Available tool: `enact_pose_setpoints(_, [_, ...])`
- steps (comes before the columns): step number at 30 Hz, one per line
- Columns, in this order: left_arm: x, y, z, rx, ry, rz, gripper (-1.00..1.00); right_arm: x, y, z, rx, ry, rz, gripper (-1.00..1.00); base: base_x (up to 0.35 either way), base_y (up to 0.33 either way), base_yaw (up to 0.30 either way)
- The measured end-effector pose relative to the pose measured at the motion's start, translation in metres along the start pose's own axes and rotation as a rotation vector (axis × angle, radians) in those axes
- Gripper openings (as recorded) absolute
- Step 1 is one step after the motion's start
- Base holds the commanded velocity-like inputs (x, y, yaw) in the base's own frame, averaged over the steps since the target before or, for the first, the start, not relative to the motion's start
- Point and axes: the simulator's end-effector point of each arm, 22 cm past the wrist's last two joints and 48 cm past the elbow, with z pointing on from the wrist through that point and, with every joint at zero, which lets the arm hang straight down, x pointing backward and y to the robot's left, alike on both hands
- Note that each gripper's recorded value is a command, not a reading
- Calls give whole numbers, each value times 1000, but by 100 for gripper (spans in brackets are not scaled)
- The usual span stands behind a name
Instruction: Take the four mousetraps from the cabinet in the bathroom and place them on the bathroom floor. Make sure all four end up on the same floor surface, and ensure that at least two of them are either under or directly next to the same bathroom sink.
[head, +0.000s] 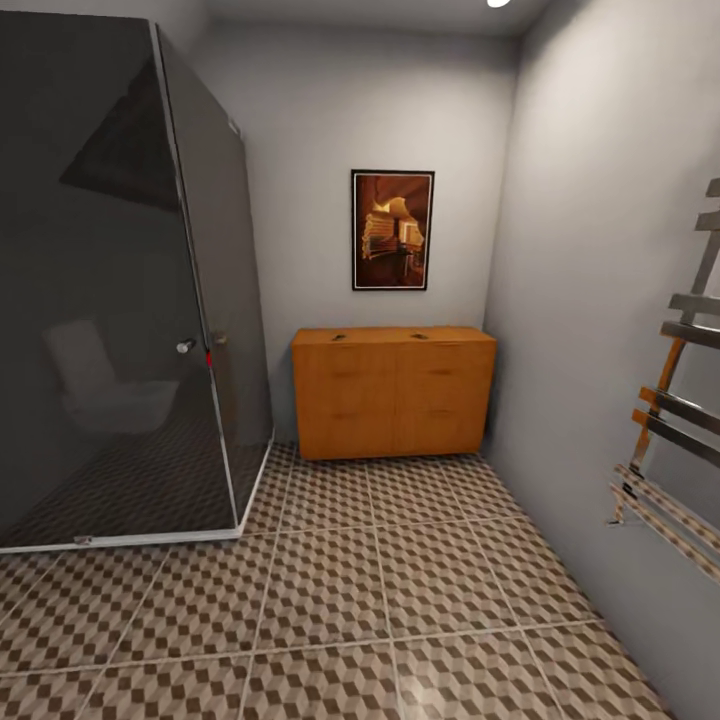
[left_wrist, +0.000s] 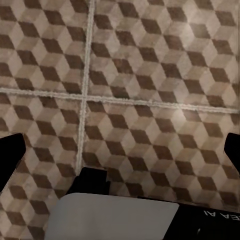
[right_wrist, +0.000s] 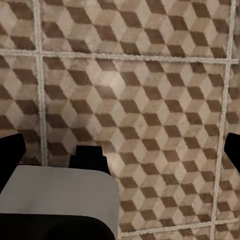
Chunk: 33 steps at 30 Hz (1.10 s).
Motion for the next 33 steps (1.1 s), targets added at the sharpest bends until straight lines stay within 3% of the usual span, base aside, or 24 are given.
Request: enact_pose_setpoints(33, [0,0,0,0,0,0,100,0,-1,0,1,0,0,100,324,0,0])
